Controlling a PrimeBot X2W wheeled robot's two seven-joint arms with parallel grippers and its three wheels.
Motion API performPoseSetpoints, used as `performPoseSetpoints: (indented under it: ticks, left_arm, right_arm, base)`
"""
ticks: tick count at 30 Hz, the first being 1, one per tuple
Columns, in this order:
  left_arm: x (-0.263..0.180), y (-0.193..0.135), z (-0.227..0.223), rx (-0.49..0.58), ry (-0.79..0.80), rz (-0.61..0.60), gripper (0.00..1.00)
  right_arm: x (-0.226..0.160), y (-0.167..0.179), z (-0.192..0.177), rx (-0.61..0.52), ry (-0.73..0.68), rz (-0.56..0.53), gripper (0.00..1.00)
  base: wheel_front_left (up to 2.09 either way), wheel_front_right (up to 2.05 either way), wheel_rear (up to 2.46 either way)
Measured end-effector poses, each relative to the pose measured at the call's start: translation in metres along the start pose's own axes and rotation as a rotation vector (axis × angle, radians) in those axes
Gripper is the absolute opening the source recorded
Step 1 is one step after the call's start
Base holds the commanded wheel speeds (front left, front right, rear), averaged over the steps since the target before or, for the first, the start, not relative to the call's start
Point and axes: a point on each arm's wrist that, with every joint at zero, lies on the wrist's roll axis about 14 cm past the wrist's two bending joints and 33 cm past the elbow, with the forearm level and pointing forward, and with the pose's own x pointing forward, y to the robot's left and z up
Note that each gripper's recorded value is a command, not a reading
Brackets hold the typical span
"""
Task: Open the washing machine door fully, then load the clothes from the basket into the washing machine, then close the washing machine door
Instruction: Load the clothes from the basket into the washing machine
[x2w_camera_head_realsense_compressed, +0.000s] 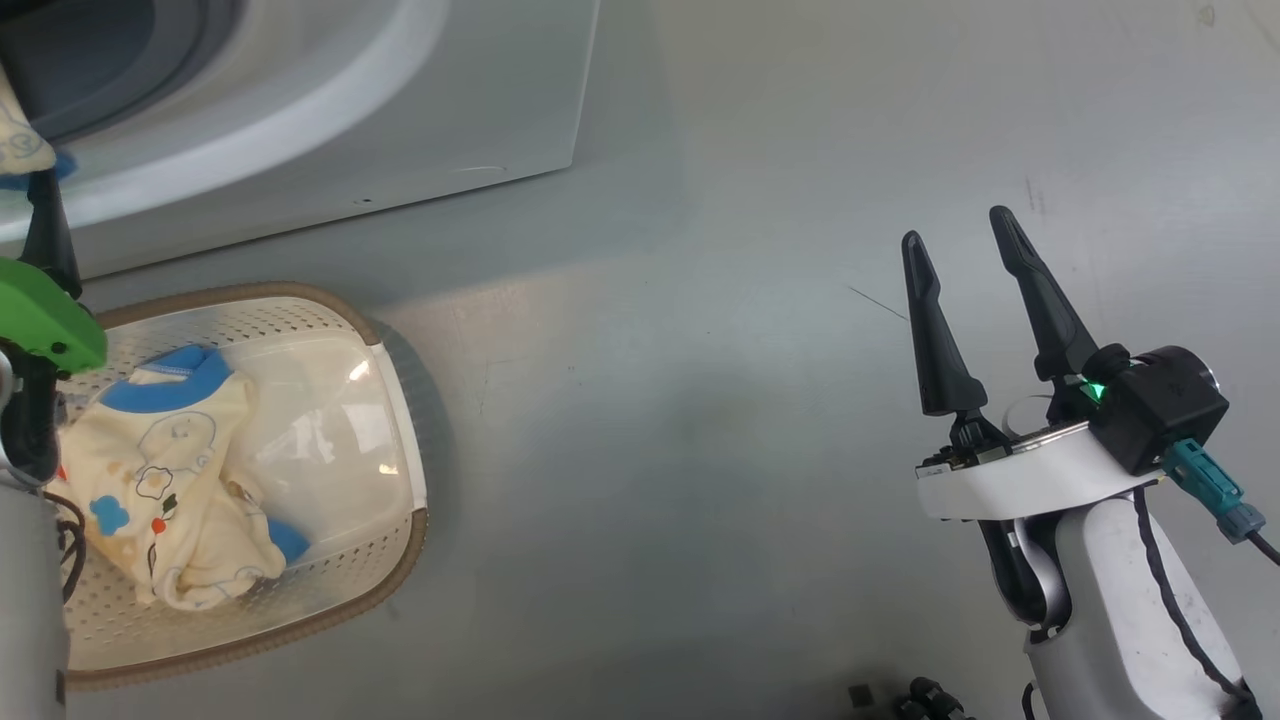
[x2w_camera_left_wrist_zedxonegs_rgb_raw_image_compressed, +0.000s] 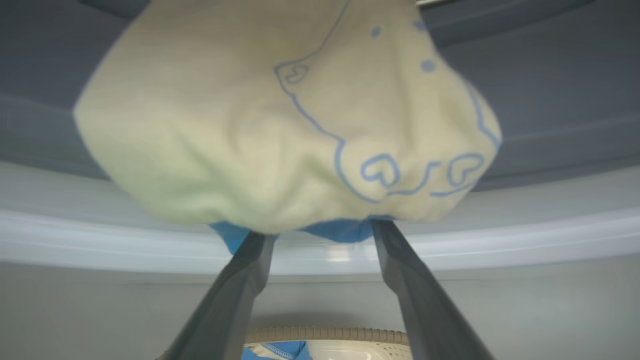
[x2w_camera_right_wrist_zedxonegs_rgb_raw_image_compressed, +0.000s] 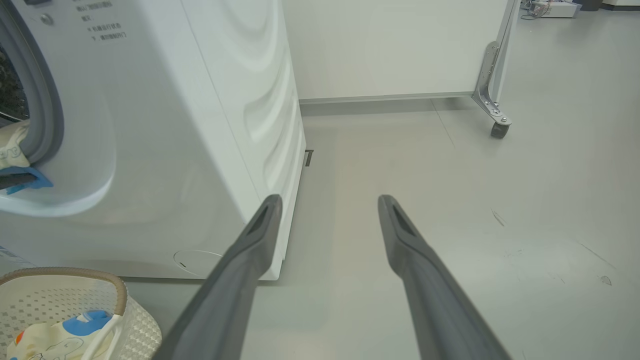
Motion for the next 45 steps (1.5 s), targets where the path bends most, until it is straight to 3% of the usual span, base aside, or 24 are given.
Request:
performPoseSetpoints:
  ticks: [4, 5, 6, 8, 9, 10, 30, 39, 45]
  left_arm:
    - [0.003, 0.001, -0.002, -0.002, 0.012, 0.006, 1.00]
    - [0.004, 0.001, -0.003, -0.002, 0.016, 0.006, 0.86]
    - [0.004, 0.001, -0.003, -0.002, 0.018, 0.007, 0.52]
    - [0.005, 0.002, -0.004, -0.002, 0.025, 0.010, 0.27]
    - [0.005, 0.003, -0.005, -0.002, 0.029, 0.012, 0.22]
    - [0.005, 0.003, -0.005, -0.003, 0.028, 0.013, 0.00]
    - [-0.004, -0.003, -0.009, -0.004, -0.002, -0.023, 0.00]
    - [-0.024, -0.002, 0.001, 0.017, -0.088, -0.041, 0.00]
    - [-0.035, -0.004, 0.031, 0.057, -0.199, -0.060, 0.00]
  right_arm:
    - [0.000, 0.000, -0.002, 0.007, 0.005, -0.002, 1.00]
    - [0.000, 0.000, -0.002, 0.013, 0.005, -0.003, 1.00]
    - [0.000, 0.000, -0.002, 0.015, 0.004, -0.003, 1.00]
    - [0.001, 0.000, -0.001, 0.020, 0.000, -0.003, 1.00]
    - [0.001, 0.000, 0.000, 0.020, -0.002, -0.002, 1.00]
    - [0.002, 0.001, 0.001, 0.019, -0.006, 0.000, 1.00]
    - [0.009, 0.000, 0.005, 0.026, -0.024, -0.013, 1.00]
    - [0.015, 0.006, 0.005, 0.026, -0.031, 0.004, 1.00]
    - [0.018, 0.011, 0.006, 0.023, -0.037, 0.018, 1.00]
  base:
    - [0.00, 0.00, 0.00]
    - [0.00, 0.00, 0.00]
    - [0.00, 0.00, 0.00]
    - [0.00, 0.00, 0.00]
    - [0.00, 0.00, 0.00]
    - [0.00, 0.00, 0.00]
    - [0.00, 0.00, 0.00]
    - [0.00, 0.00, 0.00]
    - [0.00, 0.00, 0.00]
